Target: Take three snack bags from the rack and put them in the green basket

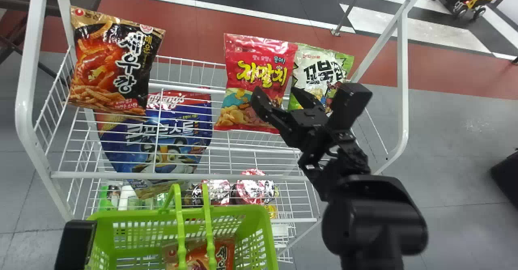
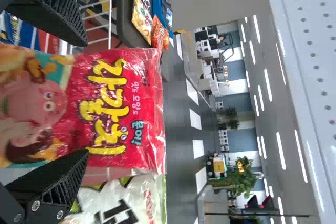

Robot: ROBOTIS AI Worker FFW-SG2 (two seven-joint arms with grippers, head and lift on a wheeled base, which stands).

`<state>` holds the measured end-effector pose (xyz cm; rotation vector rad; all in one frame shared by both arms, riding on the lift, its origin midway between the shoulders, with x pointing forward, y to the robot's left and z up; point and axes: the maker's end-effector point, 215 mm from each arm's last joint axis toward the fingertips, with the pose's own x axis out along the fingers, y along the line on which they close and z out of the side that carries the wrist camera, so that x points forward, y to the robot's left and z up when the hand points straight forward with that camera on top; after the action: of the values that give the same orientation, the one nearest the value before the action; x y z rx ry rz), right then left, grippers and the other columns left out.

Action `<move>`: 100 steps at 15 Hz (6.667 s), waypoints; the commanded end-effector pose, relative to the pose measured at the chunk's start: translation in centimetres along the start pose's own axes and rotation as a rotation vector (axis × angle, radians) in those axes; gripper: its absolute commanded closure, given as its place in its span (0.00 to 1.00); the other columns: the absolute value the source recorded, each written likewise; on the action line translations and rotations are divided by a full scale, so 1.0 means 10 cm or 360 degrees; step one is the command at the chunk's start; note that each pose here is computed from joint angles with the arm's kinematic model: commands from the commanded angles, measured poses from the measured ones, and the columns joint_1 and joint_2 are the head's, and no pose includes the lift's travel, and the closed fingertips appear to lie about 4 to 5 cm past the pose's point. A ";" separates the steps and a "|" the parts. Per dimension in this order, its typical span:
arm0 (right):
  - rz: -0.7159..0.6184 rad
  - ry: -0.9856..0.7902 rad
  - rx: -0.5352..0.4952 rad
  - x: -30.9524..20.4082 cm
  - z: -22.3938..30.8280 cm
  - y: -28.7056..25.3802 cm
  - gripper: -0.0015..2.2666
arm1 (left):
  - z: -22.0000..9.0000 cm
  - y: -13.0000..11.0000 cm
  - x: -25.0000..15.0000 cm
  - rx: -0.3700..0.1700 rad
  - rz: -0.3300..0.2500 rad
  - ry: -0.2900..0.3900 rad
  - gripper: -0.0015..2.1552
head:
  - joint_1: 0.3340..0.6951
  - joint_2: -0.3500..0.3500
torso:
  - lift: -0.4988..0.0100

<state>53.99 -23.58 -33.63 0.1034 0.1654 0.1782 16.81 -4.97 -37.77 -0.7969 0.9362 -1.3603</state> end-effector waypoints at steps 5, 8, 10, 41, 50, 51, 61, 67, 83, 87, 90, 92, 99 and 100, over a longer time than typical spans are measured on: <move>0.0042 0.0171 -0.0056 0.43 -0.28 0.10 0.72 | 0.00 0.04 0.00 -0.0013 0.0001 0.0002 0.77 | 1.00 0.00 | 0.96; 0.0103 0.0239 -0.0085 0.49 -0.33 0.19 0.92 | 0.00 0.07 -0.01 -0.0020 0.0005 0.0001 0.77 | 1.00 0.00 | 0.96; 0.0126 0.0234 -0.0085 0.49 -0.32 0.23 0.95 | 0.01 0.07 -0.01 -0.0020 0.0001 -0.0001 0.77 | 1.00 0.00 | 0.96; 0.0548 0.1379 0.0604 -2.74 -1.59 1.28 0.95 | 0.16 0.13 0.04 0.0016 0.0073 0.0030 0.76 | 1.00 0.00 | 0.96; 0.0754 0.1369 0.0678 -2.46 -1.74 1.69 0.00 | 0.06 0.07 0.13 0.0010 0.0055 0.0075 0.76 | 1.00 0.00 | 0.96; 0.0734 0.1359 0.0665 -2.43 -1.75 1.64 0.00 | 0.06 0.07 0.14 0.0013 0.0058 0.0078 0.76 | 1.00 0.00 | 0.96; 0.0389 0.0996 0.0476 -2.06 -1.40 0.60 0.02 | 0.00 0.07 0.20 0.0011 0.0061 0.0111 0.76 | 1.00 0.00 | 0.96; 0.0119 0.0235 0.0198 -1.13 -0.20 -0.29 0.02 | -0.03 0.04 0.23 0.0016 0.0060 0.0123 0.76 | 1.00 0.00 | 0.96; -0.0440 0.0179 -0.0024 0.05 -0.28 -1.57 0.17 | -0.04 0.08 0.20 0.0007 0.0067 0.0128 0.76 | 1.00 0.00 | 0.96; -0.0324 0.0291 0.0066 0.04 -0.50 -1.43 0.95 | -0.06 0.09 0.20 -0.0001 0.0077 0.0131 0.76 | 1.00 0.00 | 0.96; -0.0302 0.0265 0.0067 0.00 -0.46 -1.42 0.97 | -0.08 0.08 0.20 -0.0003 0.0081 0.0130 0.76 | 1.00 0.00 | 0.96; -0.0304 0.0219 0.0025 -0.15 -0.38 -1.42 0.97 | -0.09 0.08 0.20 -0.0001 0.0089 0.0136 0.76 | 1.00 0.00 | 0.96; -0.0089 0.0368 0.0167 -1.01 -0.06 -0.96 0.97 | -0.06 0.09 0.19 0.0002 0.0098 0.0126 0.76 | 1.00 0.00 | 0.96; -0.0041 0.0449 0.0224 -1.22 -0.10 -0.82 0.97 | -0.06 0.11 0.18 0.0003 0.0109 0.0123 0.76 | 1.00 0.00 | 0.96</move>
<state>46.33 -34.78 -33.47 0.1735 0.3774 0.1354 16.55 -6.75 -39.08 -0.7101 1.0152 -1.3473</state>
